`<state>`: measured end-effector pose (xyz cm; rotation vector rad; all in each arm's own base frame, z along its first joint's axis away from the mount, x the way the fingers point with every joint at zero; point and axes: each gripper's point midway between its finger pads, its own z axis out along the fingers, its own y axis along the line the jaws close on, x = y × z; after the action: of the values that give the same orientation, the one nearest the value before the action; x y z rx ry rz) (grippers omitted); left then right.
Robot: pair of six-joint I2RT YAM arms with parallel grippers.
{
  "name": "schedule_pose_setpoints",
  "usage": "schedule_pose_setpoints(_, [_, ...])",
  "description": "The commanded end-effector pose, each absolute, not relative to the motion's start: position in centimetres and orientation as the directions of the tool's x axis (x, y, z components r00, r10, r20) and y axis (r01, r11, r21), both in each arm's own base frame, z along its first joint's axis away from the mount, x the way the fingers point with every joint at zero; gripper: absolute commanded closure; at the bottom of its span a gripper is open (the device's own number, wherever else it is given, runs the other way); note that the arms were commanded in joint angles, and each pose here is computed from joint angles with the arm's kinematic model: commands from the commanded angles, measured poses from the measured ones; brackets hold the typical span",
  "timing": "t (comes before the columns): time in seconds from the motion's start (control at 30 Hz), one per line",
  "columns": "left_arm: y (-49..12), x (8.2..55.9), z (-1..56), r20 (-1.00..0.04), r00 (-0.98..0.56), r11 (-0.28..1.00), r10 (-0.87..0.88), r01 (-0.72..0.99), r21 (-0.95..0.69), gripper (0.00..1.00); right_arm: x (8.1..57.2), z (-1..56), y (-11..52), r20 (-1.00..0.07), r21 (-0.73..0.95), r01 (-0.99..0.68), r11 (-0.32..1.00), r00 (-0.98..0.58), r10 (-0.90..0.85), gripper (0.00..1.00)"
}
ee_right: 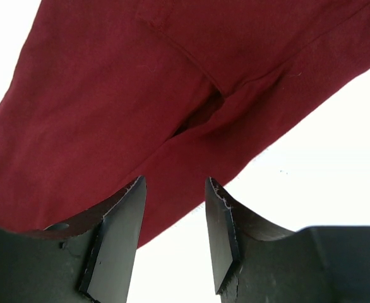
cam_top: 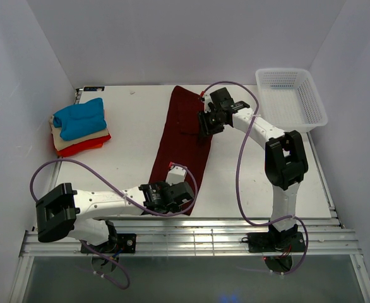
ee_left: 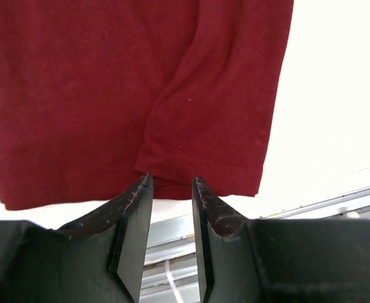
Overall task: Fold and stack the t-shirts
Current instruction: Rotate the tshirt 90 degrees
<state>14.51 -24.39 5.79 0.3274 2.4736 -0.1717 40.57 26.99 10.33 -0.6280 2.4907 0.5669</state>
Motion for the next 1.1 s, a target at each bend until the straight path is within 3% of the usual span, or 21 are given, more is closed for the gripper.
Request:
schedule_pose_setpoints(0.0, [-25.0, 15.0, 5.9, -0.629, -0.762, 0.957, 0.155, 0.275, -0.096, 0.58, 40.5, 12.4, 27.2, -0.603, 0.259, -0.537, 0.803, -0.739, -0.300, 0.52])
schedule_pose_setpoints(0.7, [-23.5, 15.9, 3.3, -0.598, -0.788, 0.968, 0.147, 0.238, -0.075, 0.61, 39.5, 11.8, 26.6, -0.589, 0.255, -0.534, 0.806, -0.747, -0.309, 0.52])
schedule_pose_setpoints(0.9, [-23.7, 15.8, 3.6, -0.595, -0.794, 0.970, 0.126, 0.225, -0.095, 0.82, 39.1, 11.2, 26.4, -0.580, 0.257, -0.529, 0.808, -0.754, -0.309, 0.52])
schedule_pose_setpoints(1.07, [-23.8, 15.7, 4.6, -0.600, -0.793, 0.970, 0.100, 0.213, -0.120, 0.89, 39.0, 10.9, 26.3, -0.575, 0.258, -0.525, 0.811, -0.758, -0.308, 0.52])
